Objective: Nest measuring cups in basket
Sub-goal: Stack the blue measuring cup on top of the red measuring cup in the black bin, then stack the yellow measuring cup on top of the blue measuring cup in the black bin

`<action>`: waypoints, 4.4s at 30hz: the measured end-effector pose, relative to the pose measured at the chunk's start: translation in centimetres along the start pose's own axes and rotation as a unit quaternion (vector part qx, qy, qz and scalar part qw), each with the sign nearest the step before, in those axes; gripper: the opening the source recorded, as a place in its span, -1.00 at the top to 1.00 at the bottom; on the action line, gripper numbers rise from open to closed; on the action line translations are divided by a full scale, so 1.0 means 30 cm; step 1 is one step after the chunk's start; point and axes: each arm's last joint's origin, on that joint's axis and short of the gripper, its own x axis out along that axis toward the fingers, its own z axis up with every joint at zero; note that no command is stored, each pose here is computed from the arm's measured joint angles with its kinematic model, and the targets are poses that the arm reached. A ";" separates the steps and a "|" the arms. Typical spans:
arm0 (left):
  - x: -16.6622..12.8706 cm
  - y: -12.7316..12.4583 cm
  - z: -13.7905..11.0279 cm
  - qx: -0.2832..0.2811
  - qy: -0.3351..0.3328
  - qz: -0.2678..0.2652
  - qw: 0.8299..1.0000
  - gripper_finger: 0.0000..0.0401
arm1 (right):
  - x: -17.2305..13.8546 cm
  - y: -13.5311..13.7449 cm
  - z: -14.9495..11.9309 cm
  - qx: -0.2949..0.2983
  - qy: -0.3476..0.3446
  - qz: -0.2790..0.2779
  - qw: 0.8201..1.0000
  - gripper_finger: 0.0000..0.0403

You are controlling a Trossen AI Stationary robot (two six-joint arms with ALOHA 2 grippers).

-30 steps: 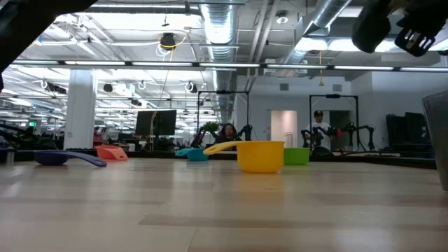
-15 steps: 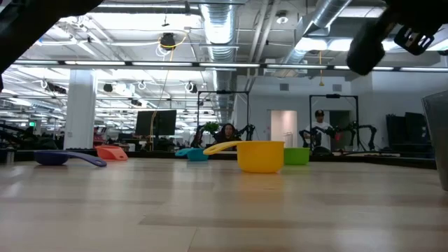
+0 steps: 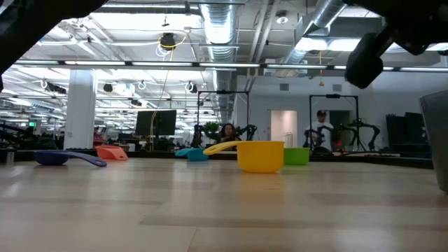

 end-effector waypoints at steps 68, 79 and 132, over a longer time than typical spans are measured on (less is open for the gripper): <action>0.005 0.010 0.026 -0.021 -0.004 -0.027 0.999 0.60 | 0.000 0.000 0.000 0.000 0.000 0.000 1.000 0.41; 0.005 0.001 0.040 -0.003 -0.018 -0.050 0.999 0.60 | 0.000 0.003 0.005 0.000 -0.008 0.005 1.000 0.41; -0.155 -0.040 0.125 -0.009 0.190 -0.137 0.972 0.29 | -0.003 0.029 0.027 -0.017 -0.023 0.081 0.996 0.41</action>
